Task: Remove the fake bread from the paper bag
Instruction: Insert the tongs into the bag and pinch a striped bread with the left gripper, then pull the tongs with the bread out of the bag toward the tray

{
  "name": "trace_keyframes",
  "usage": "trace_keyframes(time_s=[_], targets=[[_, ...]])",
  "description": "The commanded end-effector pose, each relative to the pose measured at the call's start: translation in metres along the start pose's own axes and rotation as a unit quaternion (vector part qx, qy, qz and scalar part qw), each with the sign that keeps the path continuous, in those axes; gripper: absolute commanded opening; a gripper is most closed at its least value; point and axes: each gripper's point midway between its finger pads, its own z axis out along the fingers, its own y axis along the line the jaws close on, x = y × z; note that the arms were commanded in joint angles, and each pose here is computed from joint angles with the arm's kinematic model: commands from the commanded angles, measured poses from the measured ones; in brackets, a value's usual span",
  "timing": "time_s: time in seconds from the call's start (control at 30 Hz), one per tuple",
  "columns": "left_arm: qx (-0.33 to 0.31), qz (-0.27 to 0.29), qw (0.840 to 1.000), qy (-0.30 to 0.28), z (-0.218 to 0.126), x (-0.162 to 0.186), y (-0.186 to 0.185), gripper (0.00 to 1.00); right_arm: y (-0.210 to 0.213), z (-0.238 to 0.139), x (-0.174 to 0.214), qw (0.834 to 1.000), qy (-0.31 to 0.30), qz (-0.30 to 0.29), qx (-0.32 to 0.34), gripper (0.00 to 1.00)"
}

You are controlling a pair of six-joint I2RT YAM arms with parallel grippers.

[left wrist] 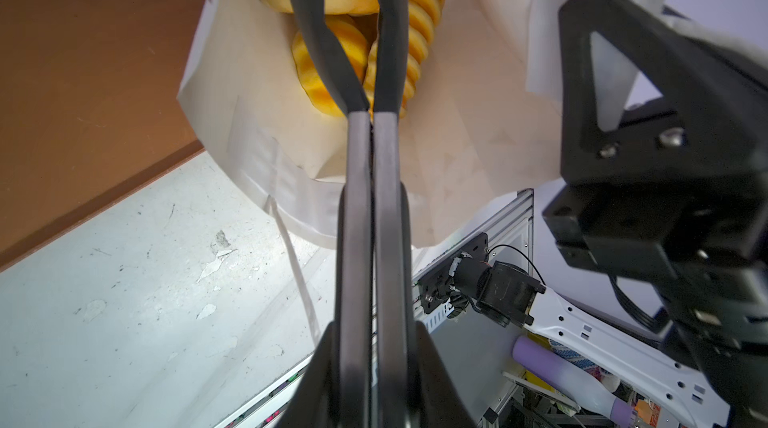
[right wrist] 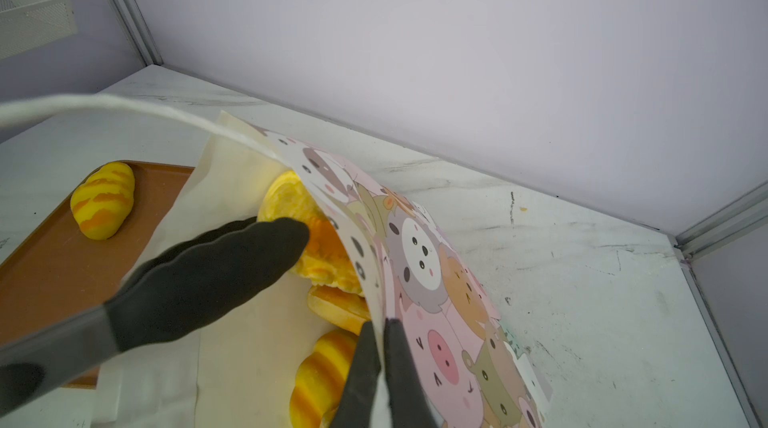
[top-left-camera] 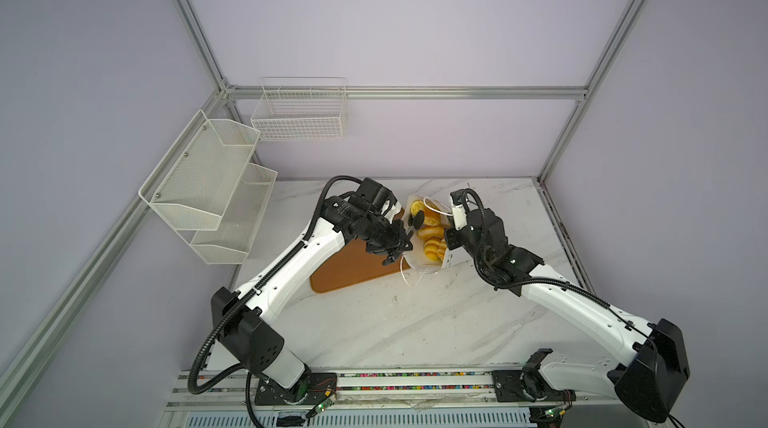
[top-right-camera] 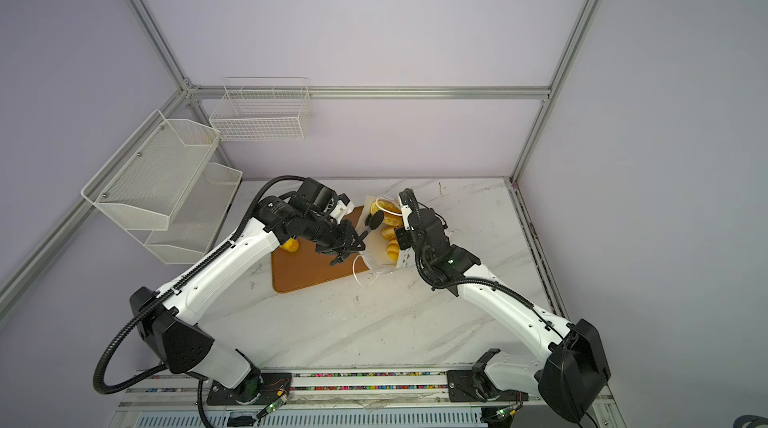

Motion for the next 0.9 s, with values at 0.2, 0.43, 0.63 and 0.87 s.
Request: trace_keyframes(time_s=[0.2, 0.43, 0.63, 0.87], targets=[[0.024, 0.059, 0.996, -0.055, -0.045, 0.018, -0.005, 0.0, -0.007, -0.001, -0.021, 0.999, -0.02, 0.018, 0.021, 0.0], [0.046, 0.112, 0.987, -0.107, -0.087, 0.029, -0.018, 0.0, -0.01, 0.0, -0.023, 0.999, -0.021, 0.018, 0.031, 0.0], [0.045, 0.151, 0.979, -0.133, -0.118, 0.042, -0.022, 0.0, -0.017, -0.002, -0.026, 0.998, -0.021, 0.021, 0.05, 0.0], [0.028, 0.179, 0.966, -0.186, -0.148, 0.051, -0.015, 0.0, -0.029, -0.004, -0.027, 0.997, -0.022, 0.018, 0.073, 0.0]])
